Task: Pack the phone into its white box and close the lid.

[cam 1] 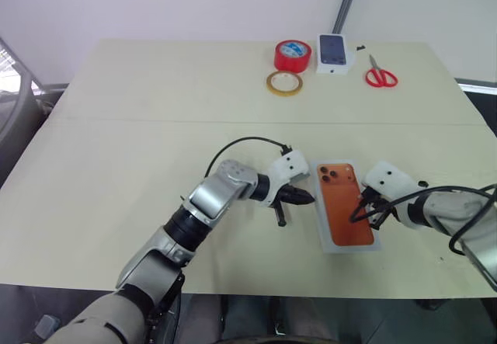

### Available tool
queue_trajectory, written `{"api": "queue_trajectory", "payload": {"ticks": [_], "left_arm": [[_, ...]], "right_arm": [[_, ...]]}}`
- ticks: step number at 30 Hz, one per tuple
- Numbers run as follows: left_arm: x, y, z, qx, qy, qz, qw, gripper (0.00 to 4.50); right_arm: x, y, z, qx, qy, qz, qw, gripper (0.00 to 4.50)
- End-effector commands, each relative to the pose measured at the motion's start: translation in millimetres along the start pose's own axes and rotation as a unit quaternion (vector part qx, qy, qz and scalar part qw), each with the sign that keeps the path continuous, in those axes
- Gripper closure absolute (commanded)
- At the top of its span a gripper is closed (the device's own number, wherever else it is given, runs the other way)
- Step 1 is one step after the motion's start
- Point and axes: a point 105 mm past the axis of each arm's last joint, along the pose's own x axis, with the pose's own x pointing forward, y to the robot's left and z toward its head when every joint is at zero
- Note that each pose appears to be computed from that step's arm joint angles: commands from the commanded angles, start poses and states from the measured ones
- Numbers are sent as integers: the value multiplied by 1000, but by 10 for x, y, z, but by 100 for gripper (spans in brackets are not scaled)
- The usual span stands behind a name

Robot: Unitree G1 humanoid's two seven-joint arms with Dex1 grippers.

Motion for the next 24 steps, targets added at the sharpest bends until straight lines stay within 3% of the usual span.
{"api": "queue_trajectory", "payload": {"ticks": [1,8,15,20,24], "left_arm": [[27,-34,133,14,-23,-7,1000,450],[16,26,38,0,-12,7,1000,450],[-113,108,-3,-22,-22,30,999,450],[-246,114,229,-13,-67,30,997,450],[-232,123,484,-2,-100,29,995,450]], "right_arm": [[-17,-18,57,-7,-18,-6,1000,441],[-33,-60,23,-4,-16,-18,1000,441],[-211,-286,41,-7,-25,-56,998,441],[-408,-281,95,-18,-51,-27,998,441],[-486,-68,134,-15,-80,34,996,441]]}}
